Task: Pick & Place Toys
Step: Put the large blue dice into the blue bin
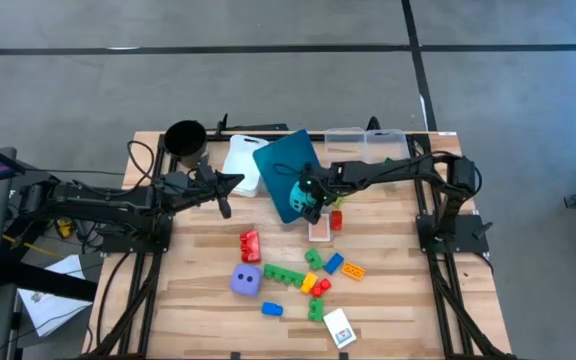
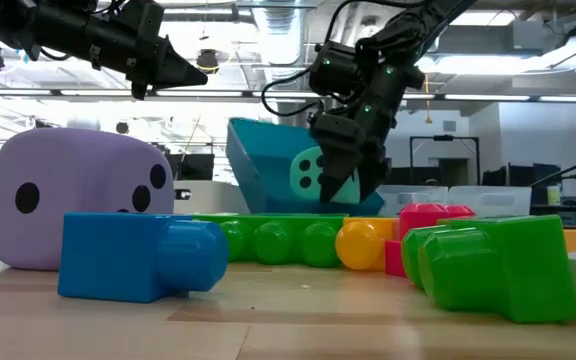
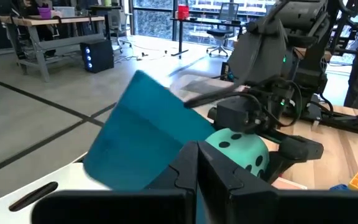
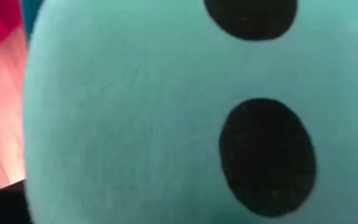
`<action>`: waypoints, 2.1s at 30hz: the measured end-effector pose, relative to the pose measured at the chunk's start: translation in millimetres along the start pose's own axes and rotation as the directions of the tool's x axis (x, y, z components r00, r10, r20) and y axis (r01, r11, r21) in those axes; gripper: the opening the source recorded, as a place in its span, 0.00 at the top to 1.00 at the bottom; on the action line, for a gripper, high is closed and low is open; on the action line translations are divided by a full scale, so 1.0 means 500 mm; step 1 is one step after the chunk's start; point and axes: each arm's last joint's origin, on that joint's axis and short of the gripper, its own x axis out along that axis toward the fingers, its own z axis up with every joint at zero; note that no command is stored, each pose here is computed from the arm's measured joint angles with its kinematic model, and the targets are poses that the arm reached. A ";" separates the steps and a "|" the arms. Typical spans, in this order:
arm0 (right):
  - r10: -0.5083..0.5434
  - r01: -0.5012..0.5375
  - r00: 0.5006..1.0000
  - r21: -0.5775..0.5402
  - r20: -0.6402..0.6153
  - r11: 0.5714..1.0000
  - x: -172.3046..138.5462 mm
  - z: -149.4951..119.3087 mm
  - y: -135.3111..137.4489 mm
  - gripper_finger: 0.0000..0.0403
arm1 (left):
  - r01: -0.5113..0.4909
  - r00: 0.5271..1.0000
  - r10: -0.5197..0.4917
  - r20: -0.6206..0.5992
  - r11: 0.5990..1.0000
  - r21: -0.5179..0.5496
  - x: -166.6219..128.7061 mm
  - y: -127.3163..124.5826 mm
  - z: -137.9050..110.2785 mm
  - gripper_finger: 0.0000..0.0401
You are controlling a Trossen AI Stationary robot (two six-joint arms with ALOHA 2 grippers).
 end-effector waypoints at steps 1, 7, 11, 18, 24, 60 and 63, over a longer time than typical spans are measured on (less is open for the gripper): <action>0.002 -0.002 1.000 0.000 0.006 1.000 -0.003 0.004 0.001 0.01 | 0.000 1.000 0.000 0.000 1.000 0.000 0.000 0.000 0.000 1.00; 0.011 -0.011 0.999 -0.004 0.051 1.000 -0.038 0.046 0.010 0.01 | 0.000 1.000 0.000 0.000 1.000 0.000 0.000 0.000 0.000 1.00; 0.002 0.001 0.993 -0.031 0.115 1.000 -0.061 0.075 0.018 0.01 | 0.000 1.000 0.000 -0.001 1.000 0.000 0.000 0.000 0.000 1.00; -0.035 0.049 0.985 -0.075 0.171 0.996 -0.090 0.101 0.025 0.01 | 0.002 1.000 -0.002 0.024 1.000 -0.010 0.000 0.000 0.005 1.00; -0.034 0.049 0.984 -0.086 0.173 0.995 -0.092 0.103 0.026 0.01 | 0.023 0.993 -0.017 0.115 0.998 -0.051 -0.001 -0.002 0.024 1.00; -0.053 0.080 0.955 -0.081 0.291 0.994 -0.096 0.115 0.055 0.01 | 0.265 0.964 -0.264 0.021 0.960 -0.088 0.189 -0.059 -0.094 1.00; -0.066 0.094 0.958 -0.089 0.279 0.992 -0.095 0.109 0.063 0.01 | 0.196 0.980 -0.197 -0.001 0.976 -0.090 0.211 -0.045 -0.105 1.00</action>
